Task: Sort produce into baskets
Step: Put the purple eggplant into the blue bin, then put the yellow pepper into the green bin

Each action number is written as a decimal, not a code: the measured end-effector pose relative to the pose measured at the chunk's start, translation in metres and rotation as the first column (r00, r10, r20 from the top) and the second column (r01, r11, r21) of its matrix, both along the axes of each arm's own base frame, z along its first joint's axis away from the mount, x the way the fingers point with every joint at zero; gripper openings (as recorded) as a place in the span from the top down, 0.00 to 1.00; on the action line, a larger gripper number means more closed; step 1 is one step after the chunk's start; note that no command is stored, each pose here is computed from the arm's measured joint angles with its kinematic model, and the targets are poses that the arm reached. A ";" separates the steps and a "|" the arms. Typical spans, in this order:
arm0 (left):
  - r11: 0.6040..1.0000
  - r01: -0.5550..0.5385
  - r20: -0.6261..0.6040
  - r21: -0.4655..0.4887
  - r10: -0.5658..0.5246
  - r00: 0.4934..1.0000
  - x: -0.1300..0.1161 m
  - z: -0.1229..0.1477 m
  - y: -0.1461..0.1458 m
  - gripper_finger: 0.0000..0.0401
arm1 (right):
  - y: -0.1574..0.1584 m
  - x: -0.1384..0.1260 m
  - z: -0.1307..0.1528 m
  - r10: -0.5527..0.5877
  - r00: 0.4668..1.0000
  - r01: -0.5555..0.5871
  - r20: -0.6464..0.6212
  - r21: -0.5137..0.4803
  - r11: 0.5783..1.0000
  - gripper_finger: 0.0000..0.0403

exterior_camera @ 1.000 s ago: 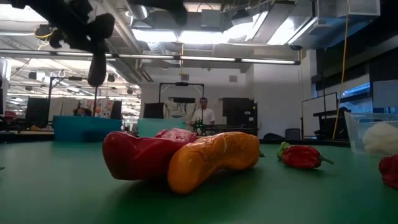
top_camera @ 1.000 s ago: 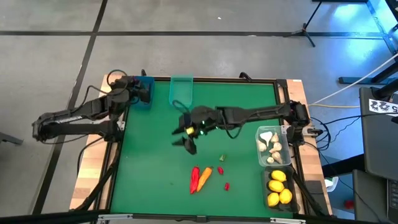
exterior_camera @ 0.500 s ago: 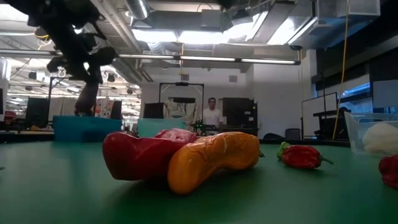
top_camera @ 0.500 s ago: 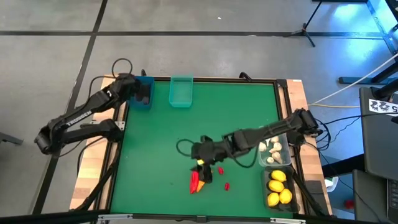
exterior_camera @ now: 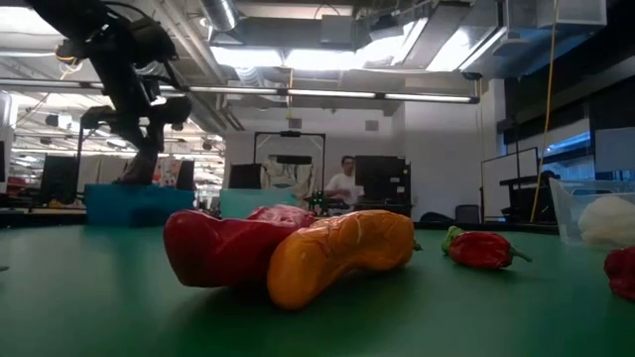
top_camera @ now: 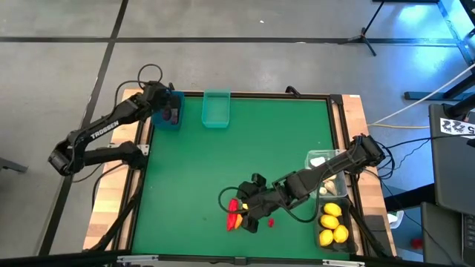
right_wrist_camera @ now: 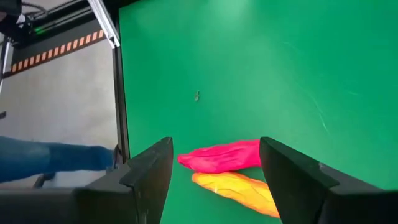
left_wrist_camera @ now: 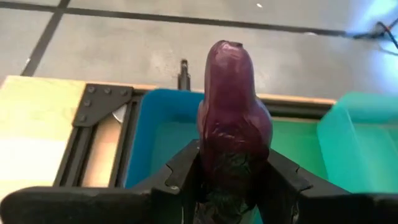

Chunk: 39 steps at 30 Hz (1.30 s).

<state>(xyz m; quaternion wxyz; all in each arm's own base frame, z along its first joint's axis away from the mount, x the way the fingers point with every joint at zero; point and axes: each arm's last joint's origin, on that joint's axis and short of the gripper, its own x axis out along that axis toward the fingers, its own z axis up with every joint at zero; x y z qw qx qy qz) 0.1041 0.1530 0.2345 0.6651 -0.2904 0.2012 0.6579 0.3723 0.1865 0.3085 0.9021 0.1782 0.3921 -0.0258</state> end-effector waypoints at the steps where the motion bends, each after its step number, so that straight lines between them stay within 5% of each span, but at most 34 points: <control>1: 1.000 -0.004 -0.004 0.000 0.004 1.000 0.000 0.000 0.000 0.71 | 0.002 -0.001 0.000 -0.002 1.000 0.002 0.001 0.002 1.000 0.41; 22: 0.998 0.043 -0.059 -0.048 -0.046 0.997 -0.001 -0.003 -0.002 0.42 | 0.006 -0.004 0.000 -0.057 0.998 0.059 0.025 -0.059 0.997 0.41; 28: 0.962 0.268 0.081 -0.045 -0.264 0.961 0.007 0.007 -0.013 0.42 | 0.001 -0.008 -0.001 -0.049 0.999 0.052 0.020 -0.189 0.981 0.41; 30: 0.910 0.415 0.168 -0.014 -0.407 0.898 0.014 0.013 -0.020 0.42 | -0.001 -0.010 0.000 -0.047 0.999 0.049 0.012 -0.219 0.974 0.41; 32: 0.805 0.593 0.256 0.029 -0.579 0.774 0.023 0.020 -0.029 0.42 | -0.003 -0.013 -0.001 -0.054 0.998 0.049 -0.012 -0.251 0.967 0.41; 36: 0.419 0.899 0.350 0.131 -0.867 0.353 0.040 0.030 -0.063 0.43 | -0.003 -0.021 -0.005 -0.063 0.994 0.036 -0.087 -0.286 0.958 0.41; 39: 0.214 0.962 0.357 0.172 -0.923 0.142 0.050 0.034 -0.091 0.43 | 0.002 -0.029 -0.008 -0.070 0.989 0.029 -0.129 -0.297 0.955 0.41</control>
